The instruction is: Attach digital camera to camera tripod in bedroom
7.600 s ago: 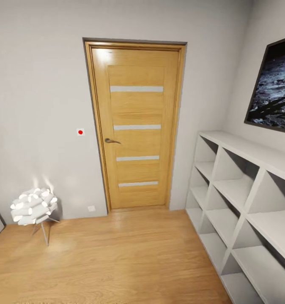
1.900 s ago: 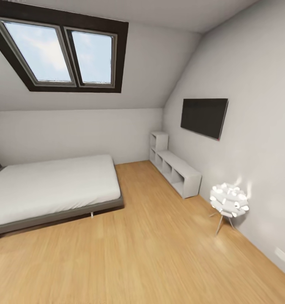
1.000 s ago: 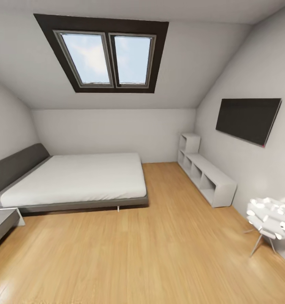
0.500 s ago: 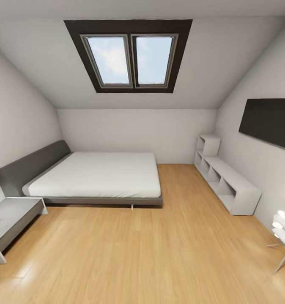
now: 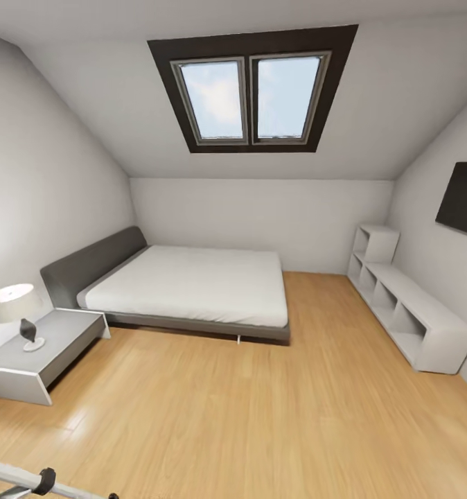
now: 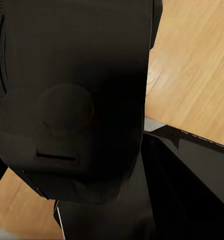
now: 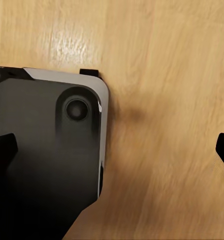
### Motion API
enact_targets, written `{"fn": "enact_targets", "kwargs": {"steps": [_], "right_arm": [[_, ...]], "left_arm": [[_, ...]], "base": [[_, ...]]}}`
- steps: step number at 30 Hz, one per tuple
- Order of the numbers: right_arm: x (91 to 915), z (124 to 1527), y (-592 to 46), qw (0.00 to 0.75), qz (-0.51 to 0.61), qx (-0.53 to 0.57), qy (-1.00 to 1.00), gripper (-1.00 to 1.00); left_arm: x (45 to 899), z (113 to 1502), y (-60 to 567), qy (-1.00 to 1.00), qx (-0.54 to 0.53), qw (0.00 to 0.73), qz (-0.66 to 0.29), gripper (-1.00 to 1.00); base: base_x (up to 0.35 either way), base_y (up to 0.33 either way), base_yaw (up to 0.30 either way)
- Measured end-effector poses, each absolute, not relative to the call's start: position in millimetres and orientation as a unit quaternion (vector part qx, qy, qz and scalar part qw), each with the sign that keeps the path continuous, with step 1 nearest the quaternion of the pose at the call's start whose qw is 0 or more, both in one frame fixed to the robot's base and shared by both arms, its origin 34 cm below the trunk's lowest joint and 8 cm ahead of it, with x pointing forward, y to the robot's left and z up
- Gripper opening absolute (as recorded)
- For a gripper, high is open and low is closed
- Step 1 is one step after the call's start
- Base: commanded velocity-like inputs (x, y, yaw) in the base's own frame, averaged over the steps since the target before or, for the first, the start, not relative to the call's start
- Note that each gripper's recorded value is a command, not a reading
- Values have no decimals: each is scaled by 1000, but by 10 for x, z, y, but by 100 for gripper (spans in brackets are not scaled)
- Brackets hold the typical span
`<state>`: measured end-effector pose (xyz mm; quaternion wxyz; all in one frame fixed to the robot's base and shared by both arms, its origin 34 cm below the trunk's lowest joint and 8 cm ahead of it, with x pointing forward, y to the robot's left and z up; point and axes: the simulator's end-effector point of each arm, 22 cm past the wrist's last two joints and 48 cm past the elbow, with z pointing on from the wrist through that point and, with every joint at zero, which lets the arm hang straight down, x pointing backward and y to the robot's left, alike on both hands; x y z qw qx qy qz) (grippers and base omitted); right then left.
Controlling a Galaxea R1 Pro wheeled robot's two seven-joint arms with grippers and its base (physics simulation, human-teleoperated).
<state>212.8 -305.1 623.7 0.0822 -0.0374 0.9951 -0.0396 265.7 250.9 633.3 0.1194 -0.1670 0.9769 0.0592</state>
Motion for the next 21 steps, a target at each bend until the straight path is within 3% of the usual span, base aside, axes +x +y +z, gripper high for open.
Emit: {"fn": "enact_targets", "kwargs": {"steps": [21], "right_arm": [[2129, 6236, -3042, 82, -40, -37, 995, 100]], "left_arm": [[2657, 6334, 2512, 977, -168, 120, 60, -100]], "base": [[0, 0, 269]]}}
